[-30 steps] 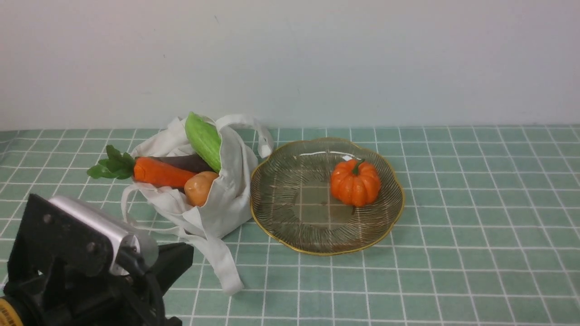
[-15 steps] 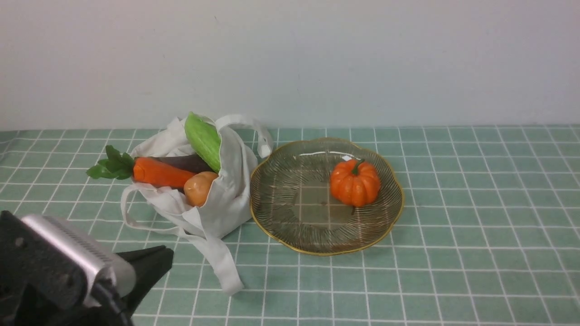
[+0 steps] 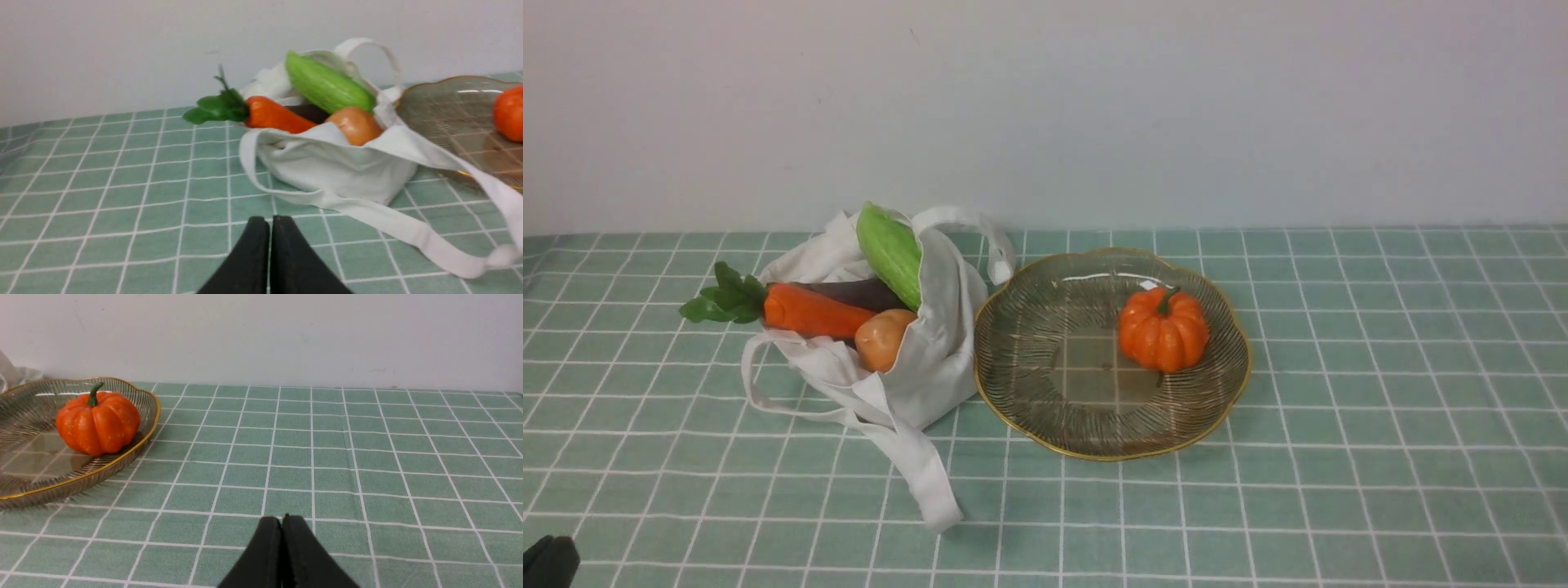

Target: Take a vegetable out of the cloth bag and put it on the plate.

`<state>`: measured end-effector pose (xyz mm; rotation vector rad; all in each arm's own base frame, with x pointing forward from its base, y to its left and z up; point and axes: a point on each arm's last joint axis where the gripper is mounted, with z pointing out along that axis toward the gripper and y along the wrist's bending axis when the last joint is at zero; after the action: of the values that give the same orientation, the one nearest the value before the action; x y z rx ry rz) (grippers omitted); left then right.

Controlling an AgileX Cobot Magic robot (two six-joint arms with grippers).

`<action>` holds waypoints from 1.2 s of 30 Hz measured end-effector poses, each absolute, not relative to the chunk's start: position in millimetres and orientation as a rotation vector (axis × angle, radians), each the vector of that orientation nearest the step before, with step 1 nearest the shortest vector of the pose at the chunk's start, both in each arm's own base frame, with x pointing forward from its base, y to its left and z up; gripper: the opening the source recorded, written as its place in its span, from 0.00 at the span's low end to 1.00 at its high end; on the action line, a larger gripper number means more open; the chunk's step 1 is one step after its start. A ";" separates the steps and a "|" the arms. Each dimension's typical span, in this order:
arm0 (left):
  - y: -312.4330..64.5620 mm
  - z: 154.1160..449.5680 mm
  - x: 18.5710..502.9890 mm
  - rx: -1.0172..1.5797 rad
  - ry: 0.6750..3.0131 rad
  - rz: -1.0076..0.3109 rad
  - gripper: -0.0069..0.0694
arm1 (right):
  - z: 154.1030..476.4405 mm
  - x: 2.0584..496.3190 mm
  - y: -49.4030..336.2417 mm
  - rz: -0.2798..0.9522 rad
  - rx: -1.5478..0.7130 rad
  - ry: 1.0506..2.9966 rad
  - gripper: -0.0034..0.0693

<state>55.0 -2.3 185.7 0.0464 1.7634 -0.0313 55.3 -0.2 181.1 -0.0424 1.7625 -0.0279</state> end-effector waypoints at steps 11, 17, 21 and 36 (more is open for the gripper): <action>1.1 171.1 52.8 -0.029 1.870 -0.007 0.08 | 181.1 55.2 -0.2 -0.028 -0.042 1.766 0.03; 1.2 170.3 52.5 -0.030 1.879 -0.004 0.08 | 181.1 55.2 -0.2 -0.028 -0.042 1.766 0.03; 1.2 170.2 52.5 -0.030 1.880 -0.003 0.08 | 181.1 55.2 -0.2 -0.028 -0.042 1.766 0.03; 1.2 170.2 52.5 -0.030 1.880 -0.003 0.08 | 181.1 55.2 -0.2 -0.028 -0.042 1.766 0.03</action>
<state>52.5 1.2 170.2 -0.0297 1.8796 -0.0034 55.2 -0.2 181.1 -0.0424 1.7656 -0.0280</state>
